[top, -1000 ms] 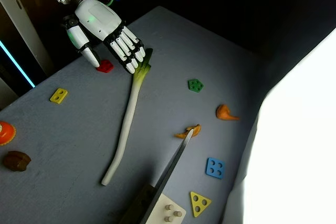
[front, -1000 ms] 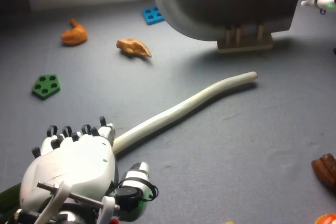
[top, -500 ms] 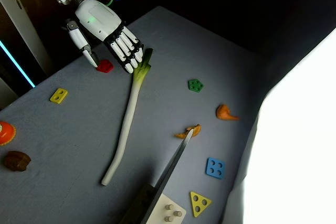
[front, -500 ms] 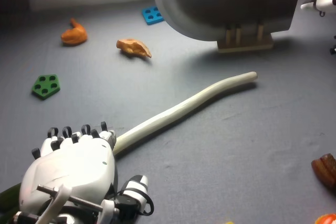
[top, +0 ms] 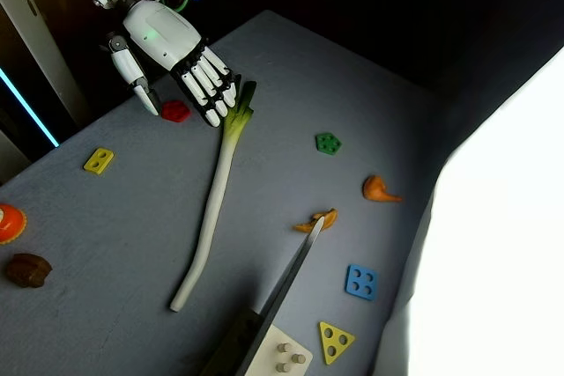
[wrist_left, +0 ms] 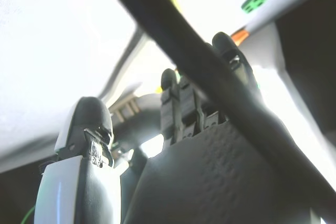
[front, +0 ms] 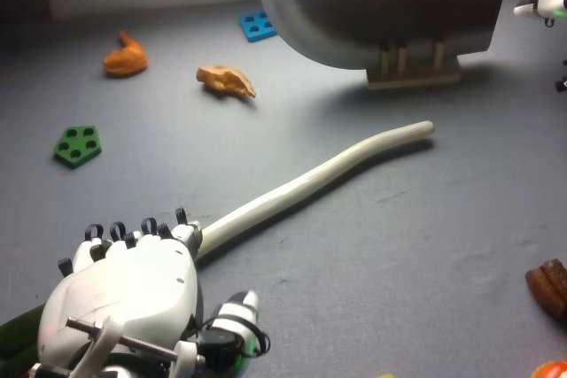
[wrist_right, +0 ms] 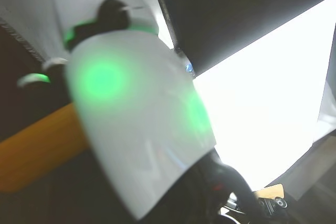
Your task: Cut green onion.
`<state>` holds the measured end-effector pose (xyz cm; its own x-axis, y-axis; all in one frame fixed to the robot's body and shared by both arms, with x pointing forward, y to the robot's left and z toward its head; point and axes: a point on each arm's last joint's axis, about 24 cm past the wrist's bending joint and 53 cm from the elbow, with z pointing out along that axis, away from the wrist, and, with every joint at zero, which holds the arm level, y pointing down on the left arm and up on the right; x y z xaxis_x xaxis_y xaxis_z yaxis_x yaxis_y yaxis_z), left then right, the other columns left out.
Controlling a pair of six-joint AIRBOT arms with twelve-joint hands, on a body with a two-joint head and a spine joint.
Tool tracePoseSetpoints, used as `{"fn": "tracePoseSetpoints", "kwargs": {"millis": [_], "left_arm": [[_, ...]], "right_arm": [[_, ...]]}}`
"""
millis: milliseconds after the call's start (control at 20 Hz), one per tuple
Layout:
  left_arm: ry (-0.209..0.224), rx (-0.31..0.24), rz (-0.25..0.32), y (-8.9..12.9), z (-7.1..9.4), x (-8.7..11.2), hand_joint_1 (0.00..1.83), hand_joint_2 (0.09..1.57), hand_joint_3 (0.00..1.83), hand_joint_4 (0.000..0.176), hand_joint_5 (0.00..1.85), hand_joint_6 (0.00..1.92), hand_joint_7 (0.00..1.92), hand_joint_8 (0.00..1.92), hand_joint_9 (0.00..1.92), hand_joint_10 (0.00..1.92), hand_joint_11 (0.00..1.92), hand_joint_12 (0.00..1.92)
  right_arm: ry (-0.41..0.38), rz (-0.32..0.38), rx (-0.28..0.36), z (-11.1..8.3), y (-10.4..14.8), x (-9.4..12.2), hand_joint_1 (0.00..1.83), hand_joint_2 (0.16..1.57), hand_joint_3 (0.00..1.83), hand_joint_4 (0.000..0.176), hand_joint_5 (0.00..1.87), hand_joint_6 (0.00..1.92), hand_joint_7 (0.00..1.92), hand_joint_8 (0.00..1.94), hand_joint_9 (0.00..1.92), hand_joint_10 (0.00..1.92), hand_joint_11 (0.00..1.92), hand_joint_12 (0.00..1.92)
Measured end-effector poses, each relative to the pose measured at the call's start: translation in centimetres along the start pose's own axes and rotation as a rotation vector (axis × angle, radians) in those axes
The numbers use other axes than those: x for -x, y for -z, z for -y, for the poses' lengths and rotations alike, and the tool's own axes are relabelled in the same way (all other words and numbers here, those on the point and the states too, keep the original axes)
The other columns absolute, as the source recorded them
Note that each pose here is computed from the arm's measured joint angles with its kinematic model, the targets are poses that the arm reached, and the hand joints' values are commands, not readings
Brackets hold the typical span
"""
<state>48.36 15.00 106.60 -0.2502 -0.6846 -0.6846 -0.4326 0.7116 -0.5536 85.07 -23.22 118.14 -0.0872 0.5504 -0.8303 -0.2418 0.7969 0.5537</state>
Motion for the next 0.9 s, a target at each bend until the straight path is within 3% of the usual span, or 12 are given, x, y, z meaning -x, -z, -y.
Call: {"fn": "tracePoseSetpoints", "kwargs": {"millis": [50,100,150,200,250,300,400,650,800,850,900], "left_arm": [[0.0,0.001,0.0,0.0,0.0,0.0,0.32,1.33,0.0,0.065,0.3,0.01,0.32,0.0,0.22,0.01,0.0,0.73],[-0.001,0.0,-0.001,0.0,0.0,-0.1,0.34,1.32,0.0,0.056,0.27,0.0,0.28,0.0,0.17,0.01,0.0,0.6],[0.0,-0.001,-0.003,0.0,0.0,-0.1,0.34,1.32,0.0,0.056,0.27,0.0,0.28,0.0,0.17,0.01,0.0,0.6],[0.0,-0.004,-0.003,0.0,0.1,-0.1,0.42,1.3,0.0,0.042,0.31,0.01,0.31,0.01,0.22,0.02,0.0,0.53],[0.0,-0.004,0.002,-0.1,0.1,0.0,0.43,1.3,0.0,0.046,0.29,0.0,0.3,0.0,0.22,0.02,0.0,0.49],[0.0,-0.003,0.007,-0.2,0.1,0.1,0.41,1.31,0.0,0.047,0.27,0.0,0.28,0.0,0.21,0.01,0.0,0.38],[-0.002,-0.003,0.009,-0.3,0.0,0.0,0.31,1.36,0.01,0.048,0.23,0.0,0.22,0.0,0.14,0.0,0.0,0.27],[0.011,-0.001,-0.004,-0.5,-0.1,-0.8,0.25,1.4,0.02,0.048,0.27,0.01,0.27,0.01,0.16,0.01,0.0,0.44],[0.01,0.001,-0.002,-0.7,-0.1,-0.9,0.31,1.41,0.01,0.059,0.28,0.0,0.28,0.0,0.16,0.0,0.0,0.48],[0.009,0.001,0.001,-0.7,-0.2,-0.8,0.37,1.4,0.0,0.05,0.25,0.0,0.28,0.0,0.17,0.0,0.0,0.47],[0.01,-0.003,0.002,-0.8,-0.1,-0.8,0.39,1.39,0.0,0.051,0.22,0.0,0.24,0.0,0.14,0.0,0.0,0.45]], "right_arm": [[-0.012,0.002,0.002,0.0,0.0,0.0,1.26,0.97,0.0,0.0,1.01,1.92,1.18,1.94,1.3,1.92,1.44,1.92],[-0.012,0.003,0.003,0.0,0.0,0.0,1.39,1.07,0.02,0.0,1.14,1.92,1.41,1.94,1.53,1.92,1.65,1.92],[-0.013,0.004,0.004,0.0,0.0,0.0,1.39,1.07,0.02,0.0,1.14,1.92,1.41,1.94,1.53,1.92,1.65,1.92],[-0.013,0.006,0.005,-0.1,0.0,0.0,1.53,1.15,0.07,0.07,1.42,1.92,1.59,1.94,1.68,1.92,1.77,1.92],[-0.017,0.007,0.006,-0.1,0.0,0.1,1.56,1.15,0.1,0.145,1.54,1.92,1.66,1.94,1.73,1.92,1.82,1.92],[-0.045,0.02,0.013,-0.3,0.0,0.2,1.56,1.13,0.13,0.176,1.55,1.92,1.68,1.94,1.74,1.92,1.83,1.92],[-0.036,0.033,0.019,-0.4,0.1,0.7,1.57,1.12,0.15,0.176,1.51,1.92,1.66,1.94,1.72,1.92,1.81,1.92],[-0.034,0.038,0.026,-0.5,0.1,0.8,1.58,1.1,0.18,0.176,1.45,1.92,1.59,1.94,1.65,1.92,1.74,1.92],[-0.007,0.051,0.041,-0.9,0.1,1.1,1.55,1.11,0.2,0.176,1.45,1.92,1.56,1.94,1.61,1.92,1.71,1.92],[0.002,0.055,0.047,-1.0,0.1,1.1,1.56,1.09,0.19,0.176,1.41,1.92,1.53,1.94,1.59,1.92,1.69,1.92],[0.018,0.066,0.058,-1.2,0.2,1.3,1.56,1.08,0.19,0.176,1.4,1.92,1.53,1.94,1.59,1.92,1.7,1.92]]}}
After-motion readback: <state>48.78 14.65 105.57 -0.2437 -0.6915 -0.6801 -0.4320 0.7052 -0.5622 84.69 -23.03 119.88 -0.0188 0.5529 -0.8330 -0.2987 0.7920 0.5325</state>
